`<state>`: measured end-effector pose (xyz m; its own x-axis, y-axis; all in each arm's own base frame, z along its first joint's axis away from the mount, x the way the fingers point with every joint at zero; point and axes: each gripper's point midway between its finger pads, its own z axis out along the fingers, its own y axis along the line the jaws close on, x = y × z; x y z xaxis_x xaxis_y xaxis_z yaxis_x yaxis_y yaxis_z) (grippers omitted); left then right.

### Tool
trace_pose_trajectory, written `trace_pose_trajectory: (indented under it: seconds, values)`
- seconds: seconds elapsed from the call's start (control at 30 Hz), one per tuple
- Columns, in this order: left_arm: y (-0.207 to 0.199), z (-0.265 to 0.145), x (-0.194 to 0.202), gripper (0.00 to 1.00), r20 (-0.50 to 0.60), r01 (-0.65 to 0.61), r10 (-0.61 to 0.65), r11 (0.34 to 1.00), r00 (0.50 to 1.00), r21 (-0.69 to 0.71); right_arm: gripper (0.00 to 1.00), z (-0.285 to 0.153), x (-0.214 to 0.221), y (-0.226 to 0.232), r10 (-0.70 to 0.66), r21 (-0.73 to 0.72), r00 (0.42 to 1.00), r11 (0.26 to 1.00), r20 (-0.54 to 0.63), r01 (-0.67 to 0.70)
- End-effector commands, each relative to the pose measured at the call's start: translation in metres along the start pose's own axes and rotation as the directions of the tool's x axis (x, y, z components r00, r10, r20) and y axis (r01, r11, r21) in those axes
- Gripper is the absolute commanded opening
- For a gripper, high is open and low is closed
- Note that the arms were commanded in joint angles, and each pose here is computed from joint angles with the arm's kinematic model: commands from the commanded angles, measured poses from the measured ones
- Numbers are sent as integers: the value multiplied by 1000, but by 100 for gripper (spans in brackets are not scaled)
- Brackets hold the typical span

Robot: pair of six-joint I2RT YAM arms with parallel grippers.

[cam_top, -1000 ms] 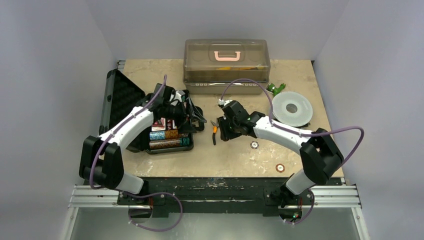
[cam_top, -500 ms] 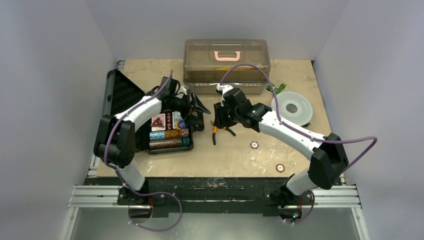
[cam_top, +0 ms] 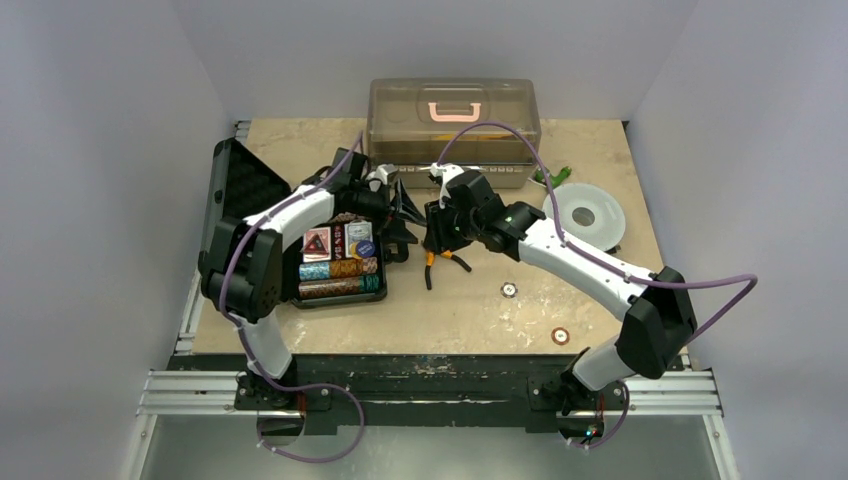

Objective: Pack up texas hold em set

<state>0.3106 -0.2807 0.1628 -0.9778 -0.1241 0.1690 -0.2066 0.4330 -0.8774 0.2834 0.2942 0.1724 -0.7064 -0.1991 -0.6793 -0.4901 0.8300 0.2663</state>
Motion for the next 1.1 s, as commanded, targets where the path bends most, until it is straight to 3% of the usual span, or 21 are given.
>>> trace_pose_trajectory:
  seconds: [0.0, 0.2, 0.67, 1.07]
  values:
    - [-23, 5, 9, 55, -54, -151, 156, 985, 986, 84, 34, -8, -18, 12, -24, -40, 999, 999, 35, 25]
    - [-21, 8, 20, 53, -106, -195, 205, 975, 973, 102, 33, -10, -19, 11, -29, -38, 999, 999, 39, 31]
    - [-21, 13, 26, 31, -167, -206, 223, 972, 960, 112, 33, -9, -19, 11, -44, -41, 998, 998, 36, 45]
    - [-26, 18, 33, 21, -205, -206, 230, 970, 951, 132, 33, -8, -18, 11, -46, -45, 998, 998, 32, 47]
